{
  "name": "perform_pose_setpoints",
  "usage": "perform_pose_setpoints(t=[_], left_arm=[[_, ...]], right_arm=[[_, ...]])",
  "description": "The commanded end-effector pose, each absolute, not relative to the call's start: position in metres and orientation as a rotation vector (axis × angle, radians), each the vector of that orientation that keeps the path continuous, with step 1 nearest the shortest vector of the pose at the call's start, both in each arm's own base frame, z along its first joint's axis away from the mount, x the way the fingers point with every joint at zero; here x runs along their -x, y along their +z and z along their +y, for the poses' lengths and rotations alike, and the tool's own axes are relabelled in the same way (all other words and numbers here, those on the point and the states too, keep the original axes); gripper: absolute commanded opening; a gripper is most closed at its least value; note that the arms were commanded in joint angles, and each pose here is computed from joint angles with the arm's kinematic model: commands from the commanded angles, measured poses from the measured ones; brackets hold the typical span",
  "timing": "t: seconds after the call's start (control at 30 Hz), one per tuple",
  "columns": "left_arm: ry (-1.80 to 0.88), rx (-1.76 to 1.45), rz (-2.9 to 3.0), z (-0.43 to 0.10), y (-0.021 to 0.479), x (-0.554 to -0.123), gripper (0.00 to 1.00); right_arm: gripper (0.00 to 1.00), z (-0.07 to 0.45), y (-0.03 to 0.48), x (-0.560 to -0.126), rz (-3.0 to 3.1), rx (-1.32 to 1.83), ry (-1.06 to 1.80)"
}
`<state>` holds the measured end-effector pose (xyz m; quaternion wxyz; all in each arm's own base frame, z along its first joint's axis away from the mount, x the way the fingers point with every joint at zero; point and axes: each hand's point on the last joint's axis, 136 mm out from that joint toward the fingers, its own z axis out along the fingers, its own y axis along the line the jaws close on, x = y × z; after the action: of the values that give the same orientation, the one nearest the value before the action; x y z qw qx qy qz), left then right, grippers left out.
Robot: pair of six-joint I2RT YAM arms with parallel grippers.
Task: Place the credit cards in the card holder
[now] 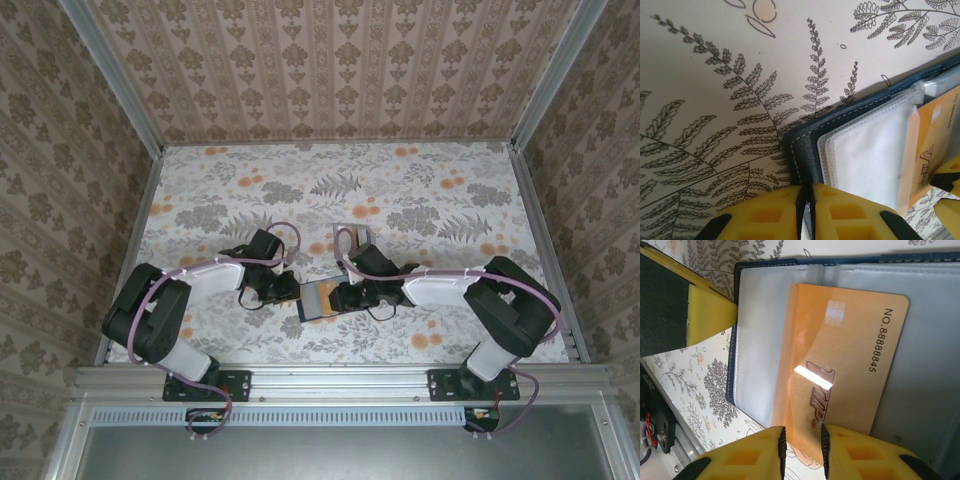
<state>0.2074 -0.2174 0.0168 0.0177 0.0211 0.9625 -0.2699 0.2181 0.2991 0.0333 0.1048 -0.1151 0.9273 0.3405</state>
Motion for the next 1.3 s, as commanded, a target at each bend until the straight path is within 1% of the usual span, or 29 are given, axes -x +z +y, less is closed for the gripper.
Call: perform_pose_setpoints(t=[0.0,0.13,0.23,0.4,0.57,0.63,0.73,0.83,0.97,1.07,1.27], left_arm=[[-0.739,-0.046,3.01,-0.205,0.002,-0.204,0.16],[-0.74,-0.06,3.01,-0.205,0.003,-0.204,0.16],[-0.753,-0.061,3.003,-0.207,0.003,-0.203,0.16],[-0.753,-0.074,3.009,-0.207,0.004,-0.201,0.16],[-0.752,-0.082,3.0,-0.208,0.004,-0.203,0.16],[-0.754,-0.074,3.001,-0.208,0.003,-0.203,0.16],[-0.774,-0.07,2.997,-0.211,0.001,-0.203,0.16],[-0.762,-0.073,3.01,-0.209,0.0,-0.201,0.16],[-0.76,-0.077,3.004,-0.208,0.0,-0.199,0.16],[-0.738,-0.08,3.013,-0.206,-0.001,-0.199,0.16],[-0.74,-0.085,3.016,-0.206,-0.002,-0.199,0.16]], right_arm=[[0.33,0.293,0.053,-0.222,2.693,0.367,0.943],[0.39,0.278,0.056,-0.226,2.716,0.363,0.813],[0.44,0.277,0.051,-0.226,2.726,0.365,0.796],[0.43,0.278,0.031,-0.228,2.786,0.338,0.76],[0.43,0.282,0.024,-0.231,2.801,0.322,0.75],[0.41,0.287,0.026,-0.231,2.798,0.33,0.769],[0.34,0.292,0.027,-0.234,2.791,0.344,0.782],[0.29,0.296,0.027,-0.236,2.791,0.346,0.789],[0.18,0.301,0.028,-0.238,2.782,0.344,0.816],[0.11,0.3,0.028,-0.239,2.781,0.332,0.807],[0.03,0.297,0.028,-0.243,2.77,0.301,0.784]])
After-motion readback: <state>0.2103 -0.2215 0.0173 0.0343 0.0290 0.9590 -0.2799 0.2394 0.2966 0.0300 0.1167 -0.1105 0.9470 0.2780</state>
